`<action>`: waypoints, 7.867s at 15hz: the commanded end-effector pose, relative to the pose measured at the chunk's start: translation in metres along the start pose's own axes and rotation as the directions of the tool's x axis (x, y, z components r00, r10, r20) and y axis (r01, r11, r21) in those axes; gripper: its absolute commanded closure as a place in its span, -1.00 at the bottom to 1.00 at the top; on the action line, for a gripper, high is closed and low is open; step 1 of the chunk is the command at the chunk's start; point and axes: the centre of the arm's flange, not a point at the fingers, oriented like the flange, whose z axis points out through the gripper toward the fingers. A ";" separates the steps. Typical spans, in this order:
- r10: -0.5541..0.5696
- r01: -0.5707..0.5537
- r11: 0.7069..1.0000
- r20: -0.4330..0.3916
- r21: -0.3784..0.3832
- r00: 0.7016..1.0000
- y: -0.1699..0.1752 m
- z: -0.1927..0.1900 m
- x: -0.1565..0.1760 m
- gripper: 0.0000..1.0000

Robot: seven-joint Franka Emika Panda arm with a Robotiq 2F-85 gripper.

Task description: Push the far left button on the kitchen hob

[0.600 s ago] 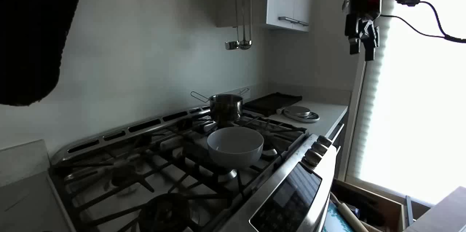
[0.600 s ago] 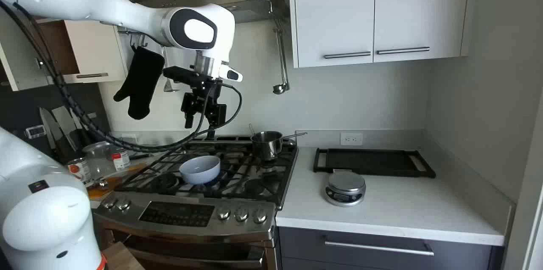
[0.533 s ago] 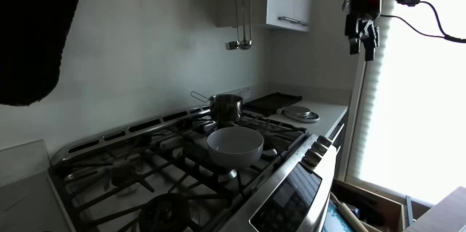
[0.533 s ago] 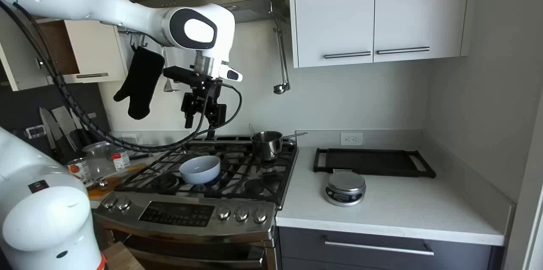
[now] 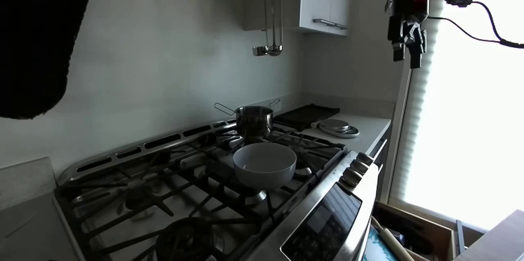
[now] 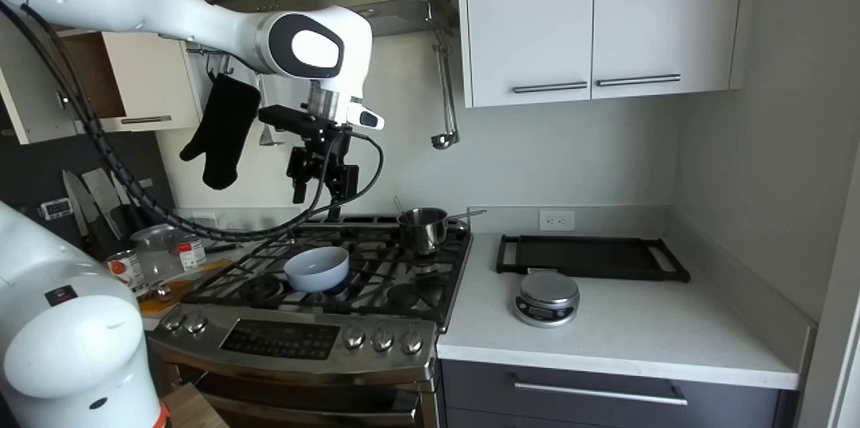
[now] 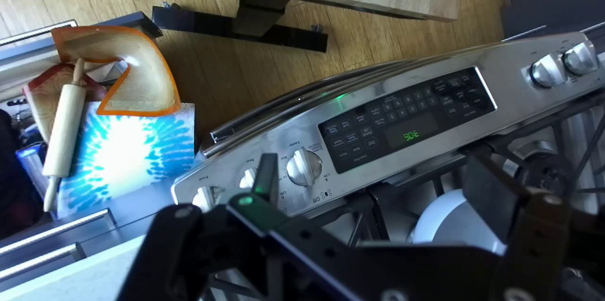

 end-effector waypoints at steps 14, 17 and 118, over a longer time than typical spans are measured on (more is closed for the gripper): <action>-0.204 0.181 0.965 -0.113 -0.187 0.972 -0.087 -0.064 -0.011 -1.00; -0.322 0.262 0.921 -0.183 -0.287 0.929 -0.147 -0.088 -0.035 -1.00; -0.431 0.440 0.887 -0.590 -0.139 0.683 -0.278 -0.182 -0.148 0.02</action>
